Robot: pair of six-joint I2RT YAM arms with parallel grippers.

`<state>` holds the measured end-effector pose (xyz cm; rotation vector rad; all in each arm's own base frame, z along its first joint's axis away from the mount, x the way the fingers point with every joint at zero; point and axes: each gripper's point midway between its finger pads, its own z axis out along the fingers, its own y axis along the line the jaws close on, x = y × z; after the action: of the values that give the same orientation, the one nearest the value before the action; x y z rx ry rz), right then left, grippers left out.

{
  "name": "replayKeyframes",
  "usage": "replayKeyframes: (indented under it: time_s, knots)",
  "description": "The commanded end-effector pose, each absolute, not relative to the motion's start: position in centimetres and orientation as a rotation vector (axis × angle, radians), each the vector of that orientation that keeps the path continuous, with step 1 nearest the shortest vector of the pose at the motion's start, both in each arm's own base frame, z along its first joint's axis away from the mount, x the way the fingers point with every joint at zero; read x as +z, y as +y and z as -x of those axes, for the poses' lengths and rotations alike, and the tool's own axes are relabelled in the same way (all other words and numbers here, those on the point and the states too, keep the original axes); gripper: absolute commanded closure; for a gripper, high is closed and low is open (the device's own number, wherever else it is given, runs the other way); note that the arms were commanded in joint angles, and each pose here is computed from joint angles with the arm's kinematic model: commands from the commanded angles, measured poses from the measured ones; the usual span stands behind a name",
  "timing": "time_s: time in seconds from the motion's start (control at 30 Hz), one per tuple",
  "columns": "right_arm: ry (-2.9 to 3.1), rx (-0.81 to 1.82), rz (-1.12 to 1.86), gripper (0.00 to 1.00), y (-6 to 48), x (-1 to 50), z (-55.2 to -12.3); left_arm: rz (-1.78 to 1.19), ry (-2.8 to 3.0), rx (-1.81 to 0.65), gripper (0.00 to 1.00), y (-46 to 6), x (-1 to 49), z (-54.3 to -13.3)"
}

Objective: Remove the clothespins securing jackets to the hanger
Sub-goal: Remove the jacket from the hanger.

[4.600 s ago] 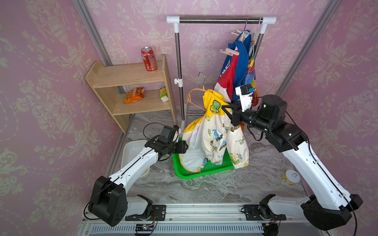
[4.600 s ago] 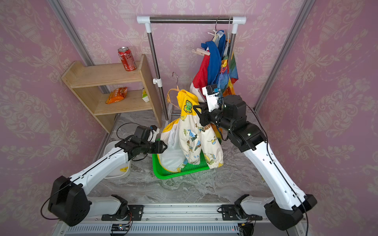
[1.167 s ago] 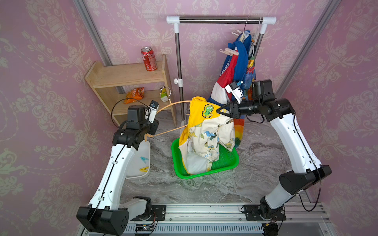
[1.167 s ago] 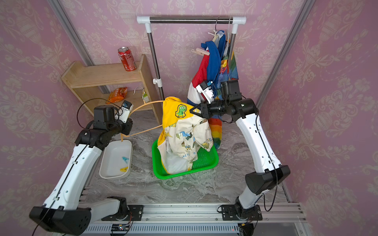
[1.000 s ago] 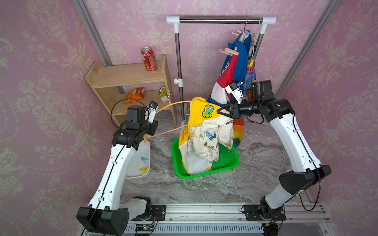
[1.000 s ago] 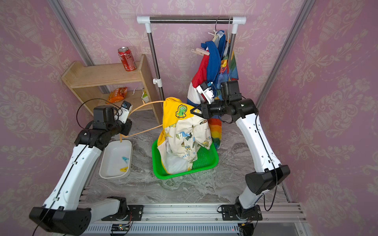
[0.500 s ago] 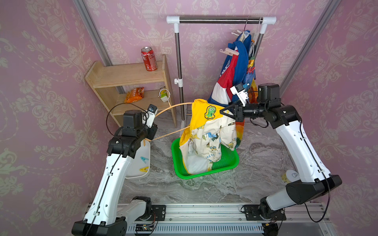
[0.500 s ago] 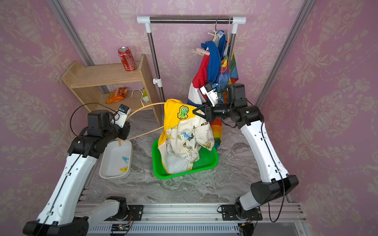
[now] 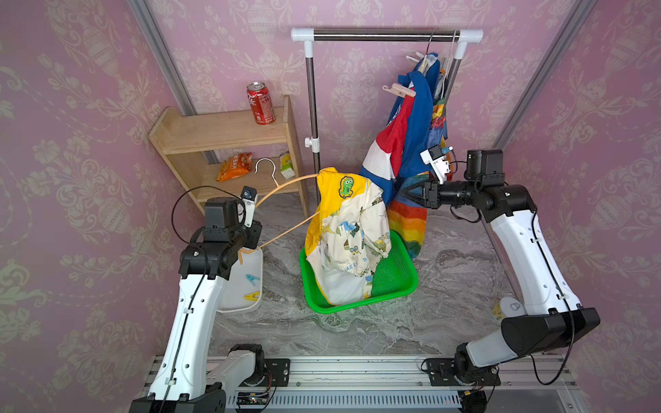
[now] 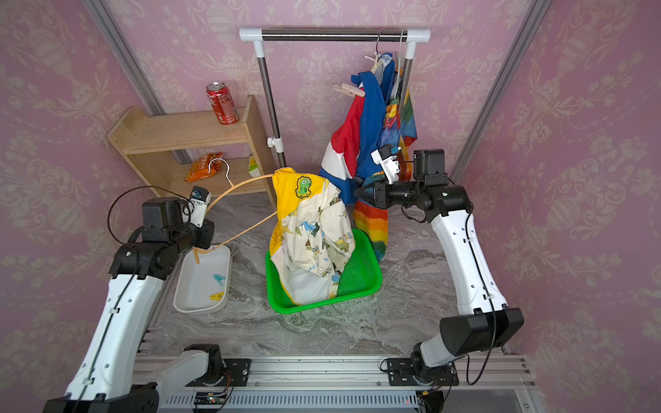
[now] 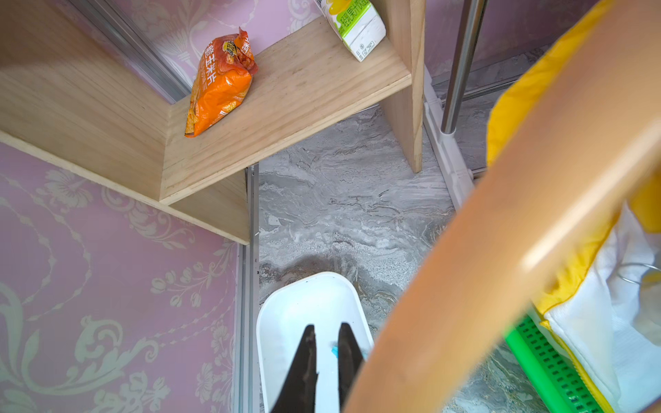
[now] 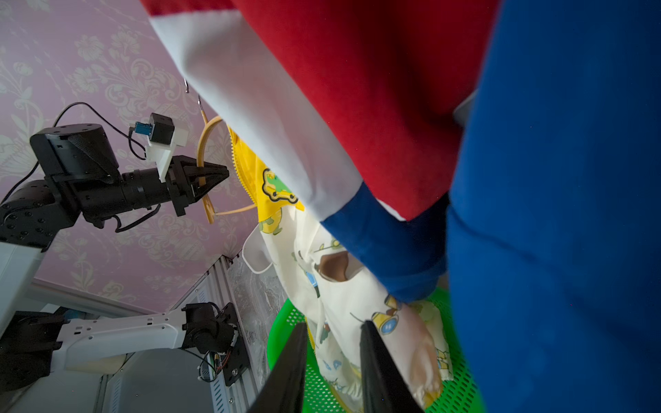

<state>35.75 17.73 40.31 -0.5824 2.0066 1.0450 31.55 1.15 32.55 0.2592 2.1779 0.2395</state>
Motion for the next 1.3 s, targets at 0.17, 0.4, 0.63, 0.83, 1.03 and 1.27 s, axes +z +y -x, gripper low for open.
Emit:
replayKeyframes:
  time_s: [0.17, 0.4, 0.63, 0.83, 1.03, 1.27]
  knots:
    - [2.059, 1.032, 0.617, 0.59, 20.6, 38.9, -33.6, -0.232, 2.065, 0.076, 1.0, -0.8, 35.4, -30.8]
    - [2.006, 0.914, 0.606, 0.5, 21.2, 39.9, -32.2, -0.307, 2.119, 0.027, 1.0, -1.8, 35.3, -27.6]
    - [2.004, 0.788, 0.582, 0.28, 20.0, 39.6, -33.7, -0.323, 2.098, 0.003, 1.0, -2.3, 36.8, -25.2]
    - [2.018, 0.914, 0.629, 0.15, 21.8, 38.5, -34.1, -0.334, 2.074, -0.041, 1.0, -2.9, 37.8, -24.5]
    - [2.018, 0.958, 0.633, 0.16, 22.7, 37.2, -35.3, -0.352, 2.074, -0.081, 1.0, -3.5, 38.5, -23.5]
    - [2.076, 1.034, 0.616, 0.17, 24.4, 34.1, -37.0, -0.339, 1.992, -0.14, 1.0, -4.3, 40.7, -22.5]
